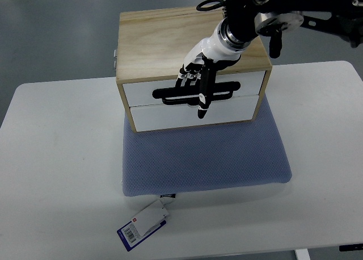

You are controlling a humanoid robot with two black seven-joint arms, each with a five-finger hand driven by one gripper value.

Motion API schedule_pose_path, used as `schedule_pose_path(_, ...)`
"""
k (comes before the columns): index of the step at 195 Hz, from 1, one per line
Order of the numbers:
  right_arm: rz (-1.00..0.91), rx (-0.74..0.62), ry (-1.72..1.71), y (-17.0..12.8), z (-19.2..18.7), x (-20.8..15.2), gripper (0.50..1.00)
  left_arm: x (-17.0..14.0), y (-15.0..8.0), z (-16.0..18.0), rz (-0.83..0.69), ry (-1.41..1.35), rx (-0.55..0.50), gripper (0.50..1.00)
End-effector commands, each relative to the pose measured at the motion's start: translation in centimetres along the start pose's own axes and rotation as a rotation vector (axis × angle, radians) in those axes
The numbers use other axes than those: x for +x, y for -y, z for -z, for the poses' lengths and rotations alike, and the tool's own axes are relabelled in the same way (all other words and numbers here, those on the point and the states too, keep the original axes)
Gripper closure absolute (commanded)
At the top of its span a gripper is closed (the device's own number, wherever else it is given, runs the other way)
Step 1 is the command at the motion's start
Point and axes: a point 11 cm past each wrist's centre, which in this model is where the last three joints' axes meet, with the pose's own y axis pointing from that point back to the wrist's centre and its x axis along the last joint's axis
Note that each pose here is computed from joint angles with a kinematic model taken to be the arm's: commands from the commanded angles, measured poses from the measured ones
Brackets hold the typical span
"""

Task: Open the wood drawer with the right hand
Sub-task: 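Hook the right hand fingers around the upper drawer's black handle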

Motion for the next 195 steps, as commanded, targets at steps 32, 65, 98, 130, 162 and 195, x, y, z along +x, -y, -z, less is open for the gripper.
schedule_pose_path(32,0.001,-0.021,0.005,0.8,-0.6,-0.3,0.556,-0.2,0.0,0.0,0.006,0.003,0.0,0.5)
schedule_pose_path(65,0.002,-0.029,-0.001,1.1,-0.6,-0.4,0.556,-0.1,0.0,0.0,0.003,0.003,-0.001,0.5)
schedule_pose_path(98,0.003,-0.046,-0.016,1.7,-0.9,-0.6,0.556,-0.1,0.0,0.0,0.003,0.001,0.0,0.5)
schedule_pose_path(130,0.004,-0.053,-0.019,1.9,-1.2,-0.7,0.556,-0.1,0.0,0.0,0.001,0.001,0.0,0.5)
schedule_pose_path(162,0.008,-0.054,-0.02,2.0,-1.2,-0.8,0.556,0.0,0.0,0.1,0.0,-0.001,0.001,0.5)
schedule_pose_path(195,0.021,-0.069,-0.027,2.8,-1.7,-1.3,0.556,0.1,0.0,0.0,-0.001,-0.001,0.0,0.5)
